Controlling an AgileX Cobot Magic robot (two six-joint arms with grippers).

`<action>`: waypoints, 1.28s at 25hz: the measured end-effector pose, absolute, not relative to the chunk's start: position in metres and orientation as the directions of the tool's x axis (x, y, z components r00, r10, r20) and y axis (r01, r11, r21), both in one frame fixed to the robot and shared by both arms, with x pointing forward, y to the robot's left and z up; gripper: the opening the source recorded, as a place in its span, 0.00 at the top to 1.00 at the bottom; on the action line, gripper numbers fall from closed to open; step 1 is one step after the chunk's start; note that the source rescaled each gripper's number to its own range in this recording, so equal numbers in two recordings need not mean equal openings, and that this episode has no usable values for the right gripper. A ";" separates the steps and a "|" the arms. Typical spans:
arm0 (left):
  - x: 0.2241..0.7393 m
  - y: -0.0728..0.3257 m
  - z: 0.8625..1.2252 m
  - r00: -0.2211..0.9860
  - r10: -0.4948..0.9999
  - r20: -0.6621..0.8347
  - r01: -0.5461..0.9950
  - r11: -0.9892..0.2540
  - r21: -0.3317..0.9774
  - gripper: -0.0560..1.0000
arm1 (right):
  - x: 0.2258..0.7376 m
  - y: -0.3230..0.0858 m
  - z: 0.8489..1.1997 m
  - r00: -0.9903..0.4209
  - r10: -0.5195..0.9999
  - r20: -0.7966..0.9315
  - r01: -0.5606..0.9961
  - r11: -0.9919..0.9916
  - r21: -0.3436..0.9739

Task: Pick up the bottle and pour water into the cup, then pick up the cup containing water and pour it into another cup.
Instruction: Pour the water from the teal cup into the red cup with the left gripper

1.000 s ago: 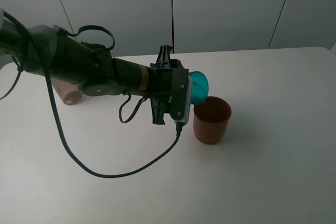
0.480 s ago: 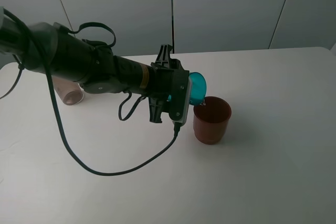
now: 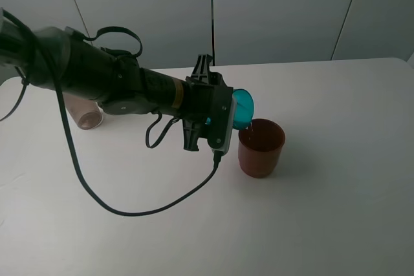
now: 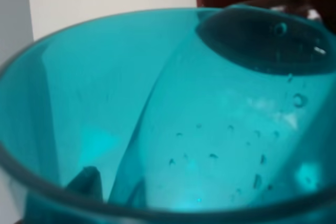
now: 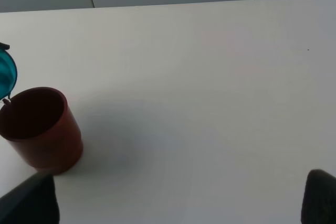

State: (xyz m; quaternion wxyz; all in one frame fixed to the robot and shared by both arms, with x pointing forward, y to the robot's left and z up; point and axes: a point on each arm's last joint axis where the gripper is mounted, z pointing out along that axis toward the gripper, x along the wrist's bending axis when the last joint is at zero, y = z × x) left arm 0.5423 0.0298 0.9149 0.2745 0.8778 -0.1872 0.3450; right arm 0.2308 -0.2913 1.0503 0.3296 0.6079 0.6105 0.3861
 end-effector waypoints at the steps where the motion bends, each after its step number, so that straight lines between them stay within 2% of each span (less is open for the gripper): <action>1: 0.542 0.030 0.917 0.687 -0.139 0.713 -0.521 -0.778 0.351 0.88 | 0.231 -0.291 1.050 -0.044 0.997 0.067 0.488 -0.037 0.872; 32: 0.541 0.019 0.937 0.623 -0.238 0.745 -0.568 -0.792 0.222 0.88 | 0.231 -0.291 1.050 -0.044 0.997 0.067 0.488 -0.037 0.872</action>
